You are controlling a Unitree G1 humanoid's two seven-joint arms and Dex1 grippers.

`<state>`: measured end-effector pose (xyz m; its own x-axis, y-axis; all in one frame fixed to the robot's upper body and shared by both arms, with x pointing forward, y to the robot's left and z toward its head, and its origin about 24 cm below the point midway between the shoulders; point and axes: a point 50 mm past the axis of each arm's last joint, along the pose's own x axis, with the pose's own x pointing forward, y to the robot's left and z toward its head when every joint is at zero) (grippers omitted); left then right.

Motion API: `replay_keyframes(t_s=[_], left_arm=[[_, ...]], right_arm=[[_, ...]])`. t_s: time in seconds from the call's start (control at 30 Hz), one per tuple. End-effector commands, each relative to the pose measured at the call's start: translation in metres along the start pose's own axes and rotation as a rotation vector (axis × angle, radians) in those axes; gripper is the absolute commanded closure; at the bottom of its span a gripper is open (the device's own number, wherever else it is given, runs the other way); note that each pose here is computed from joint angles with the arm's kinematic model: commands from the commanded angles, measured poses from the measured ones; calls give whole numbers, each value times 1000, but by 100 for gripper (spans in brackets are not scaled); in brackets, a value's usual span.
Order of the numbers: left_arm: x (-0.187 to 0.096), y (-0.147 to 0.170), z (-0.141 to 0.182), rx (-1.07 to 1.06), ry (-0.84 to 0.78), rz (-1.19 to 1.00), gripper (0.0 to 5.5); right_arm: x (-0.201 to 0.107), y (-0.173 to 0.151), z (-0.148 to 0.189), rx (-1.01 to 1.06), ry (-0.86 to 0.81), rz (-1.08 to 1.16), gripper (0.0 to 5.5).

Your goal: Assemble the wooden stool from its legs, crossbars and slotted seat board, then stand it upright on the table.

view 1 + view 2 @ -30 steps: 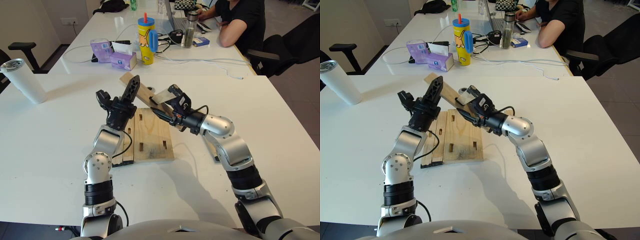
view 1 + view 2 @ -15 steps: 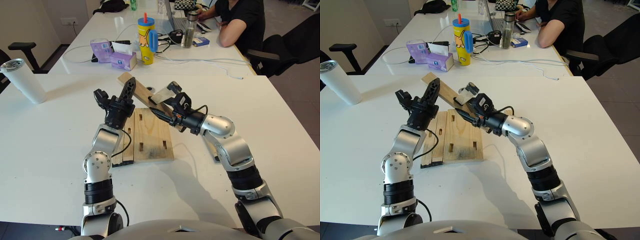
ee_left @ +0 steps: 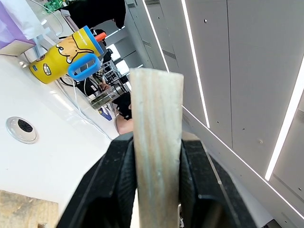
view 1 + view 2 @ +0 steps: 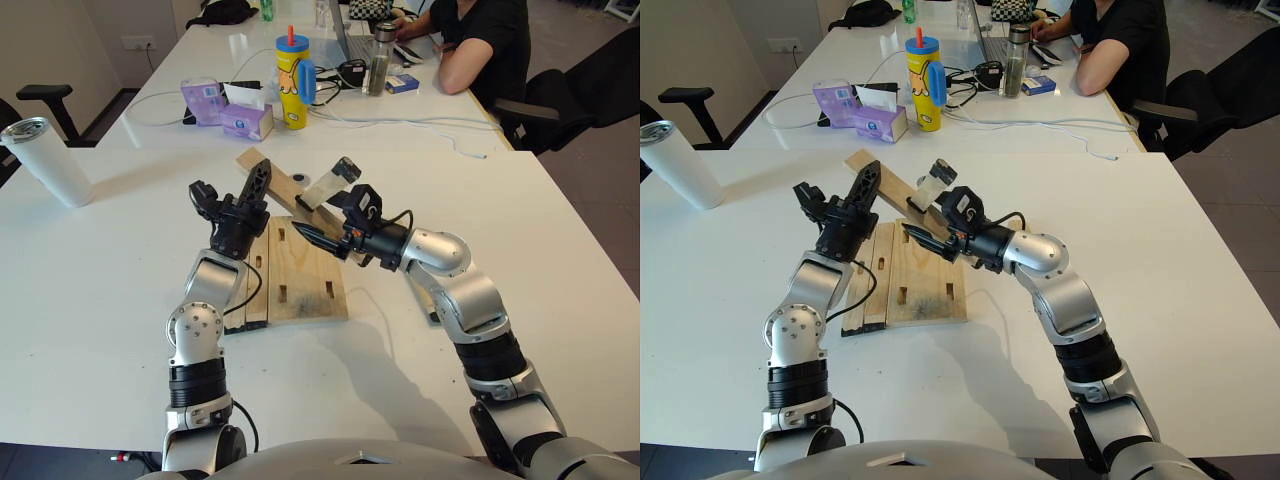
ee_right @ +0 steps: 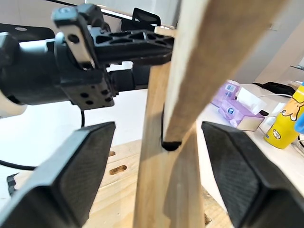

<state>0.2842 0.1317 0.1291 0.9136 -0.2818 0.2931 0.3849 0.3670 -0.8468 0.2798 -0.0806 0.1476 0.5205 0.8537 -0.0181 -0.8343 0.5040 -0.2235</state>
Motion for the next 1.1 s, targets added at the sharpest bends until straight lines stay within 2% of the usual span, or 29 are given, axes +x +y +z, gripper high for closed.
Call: replay_keyframes(t_s=[0.03,0.3,0.43,0.6,1.1], left_arm=[[1,3,4,-10,-41,32,447],[-2,8,27,-1,-130,63,447],[-6,11,43,16,-192,80,447],[-8,14,61,31,-252,94,447],[-11,21,73,16,-286,116,447]], right_arm=[[-6,-5,0,8,21,14,213],[-31,-21,-18,7,138,43,213],[-46,-9,-22,-13,220,248,213],[-55,-2,-35,-17,317,359,213],[-45,14,-82,-112,513,531,213]])
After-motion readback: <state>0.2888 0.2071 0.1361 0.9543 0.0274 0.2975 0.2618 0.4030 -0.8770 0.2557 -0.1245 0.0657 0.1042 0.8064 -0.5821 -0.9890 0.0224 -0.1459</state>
